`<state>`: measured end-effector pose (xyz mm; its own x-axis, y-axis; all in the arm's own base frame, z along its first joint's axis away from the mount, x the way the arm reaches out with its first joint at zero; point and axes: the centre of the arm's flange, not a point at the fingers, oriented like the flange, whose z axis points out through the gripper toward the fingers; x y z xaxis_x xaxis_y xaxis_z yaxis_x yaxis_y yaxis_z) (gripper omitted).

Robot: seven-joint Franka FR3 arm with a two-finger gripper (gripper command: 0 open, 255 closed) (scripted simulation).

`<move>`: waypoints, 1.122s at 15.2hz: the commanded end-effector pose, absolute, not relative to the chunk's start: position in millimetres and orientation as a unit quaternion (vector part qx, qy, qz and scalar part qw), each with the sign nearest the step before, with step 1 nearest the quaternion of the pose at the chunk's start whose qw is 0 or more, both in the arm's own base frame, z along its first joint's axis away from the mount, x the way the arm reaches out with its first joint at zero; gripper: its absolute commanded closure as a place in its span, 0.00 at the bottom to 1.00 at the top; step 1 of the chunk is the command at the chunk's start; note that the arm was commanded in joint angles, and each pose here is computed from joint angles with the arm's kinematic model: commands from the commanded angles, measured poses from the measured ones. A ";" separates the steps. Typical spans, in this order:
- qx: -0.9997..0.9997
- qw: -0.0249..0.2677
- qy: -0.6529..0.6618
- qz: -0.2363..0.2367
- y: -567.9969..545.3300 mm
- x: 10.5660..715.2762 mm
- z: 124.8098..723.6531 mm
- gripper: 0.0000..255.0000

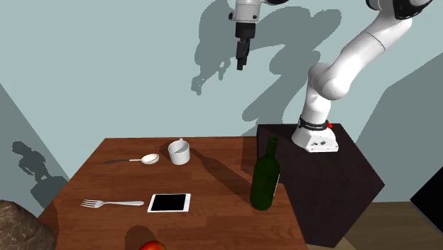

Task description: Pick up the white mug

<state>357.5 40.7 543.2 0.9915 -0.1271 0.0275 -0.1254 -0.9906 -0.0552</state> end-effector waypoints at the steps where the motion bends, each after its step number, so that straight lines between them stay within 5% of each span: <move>1: -0.998 0.024 0.060 -0.015 49.9 376.5 524.2 0.00; 17: -0.999 0.003 0.036 -0.004 129.0 506.3 371.2 0.00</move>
